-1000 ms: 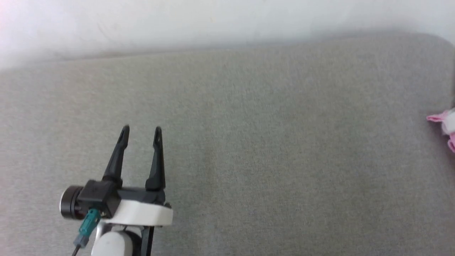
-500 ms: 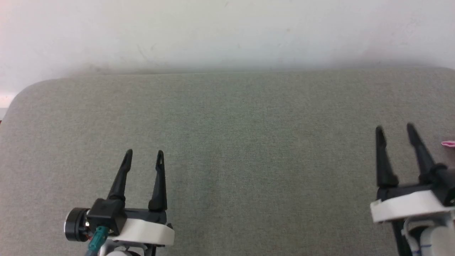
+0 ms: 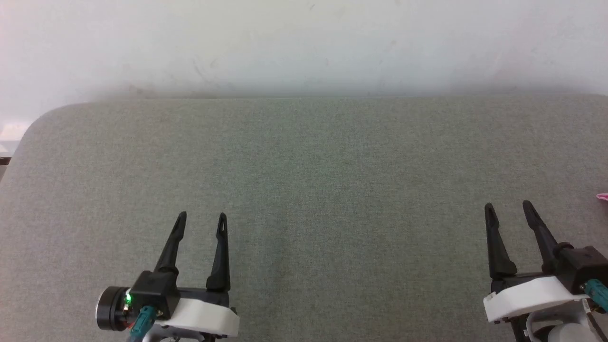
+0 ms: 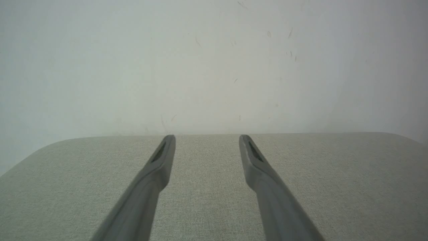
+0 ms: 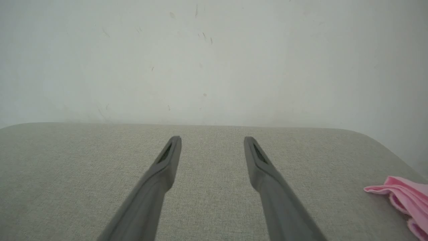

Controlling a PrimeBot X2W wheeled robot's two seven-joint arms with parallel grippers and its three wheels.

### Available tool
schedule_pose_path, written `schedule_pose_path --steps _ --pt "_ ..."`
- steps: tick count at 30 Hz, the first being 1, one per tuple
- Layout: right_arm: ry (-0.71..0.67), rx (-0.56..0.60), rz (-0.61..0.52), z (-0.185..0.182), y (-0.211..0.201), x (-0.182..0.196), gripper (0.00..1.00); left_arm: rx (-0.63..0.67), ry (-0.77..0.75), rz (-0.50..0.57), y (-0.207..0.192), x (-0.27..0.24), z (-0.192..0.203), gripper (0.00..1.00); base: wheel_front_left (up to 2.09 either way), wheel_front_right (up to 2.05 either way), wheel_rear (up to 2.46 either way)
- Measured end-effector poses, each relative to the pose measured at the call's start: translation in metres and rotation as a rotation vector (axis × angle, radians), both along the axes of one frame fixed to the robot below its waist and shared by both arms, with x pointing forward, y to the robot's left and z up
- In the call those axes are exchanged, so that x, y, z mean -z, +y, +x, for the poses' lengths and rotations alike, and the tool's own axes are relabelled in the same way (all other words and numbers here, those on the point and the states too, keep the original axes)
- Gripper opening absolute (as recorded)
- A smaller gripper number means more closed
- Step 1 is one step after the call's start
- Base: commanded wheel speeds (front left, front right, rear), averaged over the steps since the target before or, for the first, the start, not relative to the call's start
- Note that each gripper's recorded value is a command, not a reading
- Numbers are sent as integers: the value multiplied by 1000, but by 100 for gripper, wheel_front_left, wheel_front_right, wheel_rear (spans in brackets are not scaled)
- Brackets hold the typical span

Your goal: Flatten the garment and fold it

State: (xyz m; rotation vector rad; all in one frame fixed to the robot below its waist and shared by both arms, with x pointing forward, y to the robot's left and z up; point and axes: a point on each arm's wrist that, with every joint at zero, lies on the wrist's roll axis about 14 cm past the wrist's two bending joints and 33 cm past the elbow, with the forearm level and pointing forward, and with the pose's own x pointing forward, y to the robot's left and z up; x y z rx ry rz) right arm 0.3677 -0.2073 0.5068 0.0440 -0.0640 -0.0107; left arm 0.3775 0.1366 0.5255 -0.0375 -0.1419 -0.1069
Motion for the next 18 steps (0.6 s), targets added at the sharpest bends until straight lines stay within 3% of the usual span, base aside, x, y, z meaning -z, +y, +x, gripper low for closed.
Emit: schedule_pose_path --steps 3,4,18 --pt "1 2 0 0 -1 0 100 -2 1 0 0 0 0 100 0 0 0" --pt "2 2 -1 0 -1 0 0 -2 1 0 0 0 0 0 0 0 0" --pt "11 -6 -3 0 2 0 0 -8 14 3 3 1 -1 0 0 0 0"
